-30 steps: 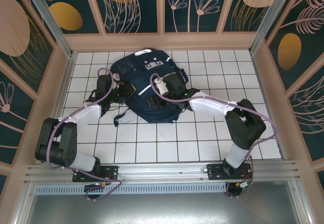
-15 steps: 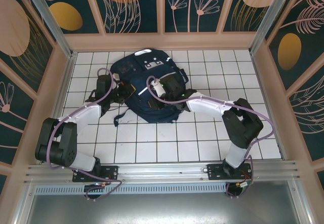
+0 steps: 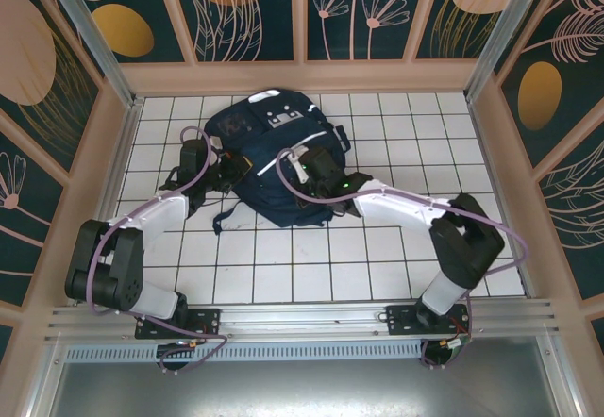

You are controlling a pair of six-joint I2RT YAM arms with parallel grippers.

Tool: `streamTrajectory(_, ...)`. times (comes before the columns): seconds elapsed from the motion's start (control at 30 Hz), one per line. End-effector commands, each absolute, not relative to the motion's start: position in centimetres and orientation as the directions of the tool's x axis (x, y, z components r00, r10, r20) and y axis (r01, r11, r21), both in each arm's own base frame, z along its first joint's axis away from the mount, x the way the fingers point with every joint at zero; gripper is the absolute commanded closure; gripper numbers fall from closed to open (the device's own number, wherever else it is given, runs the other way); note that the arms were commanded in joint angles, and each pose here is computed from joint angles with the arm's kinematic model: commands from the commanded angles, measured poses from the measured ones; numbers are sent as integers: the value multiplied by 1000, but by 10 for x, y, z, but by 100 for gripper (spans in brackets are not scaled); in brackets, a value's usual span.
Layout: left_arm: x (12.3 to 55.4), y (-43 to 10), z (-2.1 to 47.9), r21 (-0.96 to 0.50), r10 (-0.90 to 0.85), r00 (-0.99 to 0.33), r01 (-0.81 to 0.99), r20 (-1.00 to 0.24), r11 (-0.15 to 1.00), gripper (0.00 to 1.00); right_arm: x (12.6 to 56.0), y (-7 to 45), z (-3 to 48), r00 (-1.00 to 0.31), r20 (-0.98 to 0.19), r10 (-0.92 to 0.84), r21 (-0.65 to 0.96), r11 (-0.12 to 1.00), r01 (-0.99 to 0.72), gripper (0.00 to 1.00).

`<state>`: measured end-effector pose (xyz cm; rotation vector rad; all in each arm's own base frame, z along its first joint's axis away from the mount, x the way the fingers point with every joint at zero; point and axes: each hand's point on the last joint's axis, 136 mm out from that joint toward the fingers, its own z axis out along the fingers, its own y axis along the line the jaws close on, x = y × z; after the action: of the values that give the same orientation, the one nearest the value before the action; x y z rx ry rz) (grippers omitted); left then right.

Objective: Pack the student bag

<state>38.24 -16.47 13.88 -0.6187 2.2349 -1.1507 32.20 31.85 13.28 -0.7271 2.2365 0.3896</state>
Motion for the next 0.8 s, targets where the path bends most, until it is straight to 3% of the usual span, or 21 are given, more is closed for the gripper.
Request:
streamTrajectory(0.0, 389, -136, 138, -799, -665, -673, -181, -325, 573, 100, 349, 246, 129, -620, -712, -330, -75, 913, -400, 100)
streamTrajectory(0.1, 388, -133, 139, -798, -666, -670, -180, -329, 575, 100, 364, 223, 131, -643, -713, -281, -74, 941, -330, 100)
streamTrajectory(0.2, 387, -132, 145, -798, -663, -668, -169, -339, 579, 100, 364, 234, 142, -643, -718, -267, -28, 934, -357, 100)
streamTrajectory(0.3, 380, -127, 147, -777, -662, -664, -191, -347, 600, 54, 342, 261, 153, -629, -724, -284, 32, 897, -441, 100)
streamTrajectory(0.37, 370, -117, 145, -747, -666, -655, -229, -356, 625, 39, 321, 280, 162, -621, -729, -287, 92, 859, -504, 100)
streamTrajectory(0.53, 330, -102, 144, -719, -696, -635, -306, -335, 624, 32, 271, 327, 189, -593, -755, -279, 242, 723, -648, 100)
streamTrajectory(0.77, 285, -117, 148, -838, -768, -616, -316, -175, 445, 32, 262, 355, 190, -599, -756, -262, 306, 669, -678, 100)
